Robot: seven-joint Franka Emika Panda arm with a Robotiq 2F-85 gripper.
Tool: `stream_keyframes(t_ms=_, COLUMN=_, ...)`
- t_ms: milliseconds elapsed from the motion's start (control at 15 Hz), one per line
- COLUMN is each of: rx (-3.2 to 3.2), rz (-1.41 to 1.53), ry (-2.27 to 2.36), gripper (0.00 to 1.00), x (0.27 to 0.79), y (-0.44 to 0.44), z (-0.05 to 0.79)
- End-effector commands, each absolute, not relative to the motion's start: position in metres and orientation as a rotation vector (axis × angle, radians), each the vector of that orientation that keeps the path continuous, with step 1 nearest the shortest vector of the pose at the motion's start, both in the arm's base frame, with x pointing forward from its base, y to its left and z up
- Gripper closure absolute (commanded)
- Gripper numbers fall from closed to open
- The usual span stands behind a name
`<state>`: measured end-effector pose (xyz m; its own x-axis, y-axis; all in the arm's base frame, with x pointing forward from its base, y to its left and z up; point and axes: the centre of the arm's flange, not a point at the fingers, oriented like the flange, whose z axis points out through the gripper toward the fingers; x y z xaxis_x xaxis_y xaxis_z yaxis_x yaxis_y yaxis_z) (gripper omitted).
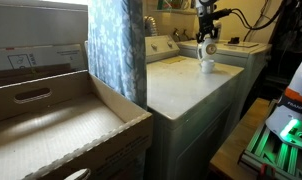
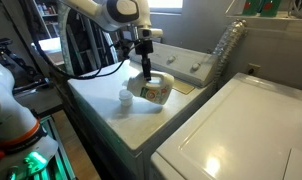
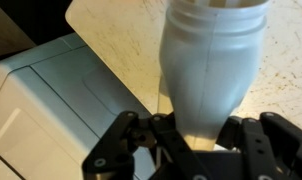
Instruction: Pour some fabric softener into its lid
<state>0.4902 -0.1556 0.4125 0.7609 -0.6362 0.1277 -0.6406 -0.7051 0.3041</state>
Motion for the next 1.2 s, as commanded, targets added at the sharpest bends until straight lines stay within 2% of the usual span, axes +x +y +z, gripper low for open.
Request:
stream_keyframes(t_ms=0, rx=2.605, rz=0.097, ry=-0.951, gripper=1.0, x=0.4741, y=-0.1586, z=0.4327)
stream_keyframes(t_ms=1133, rx=2.641, rz=0.076, ry=-0.956, gripper=1.0, x=0.4766, y=-0.1637, z=0.4326)
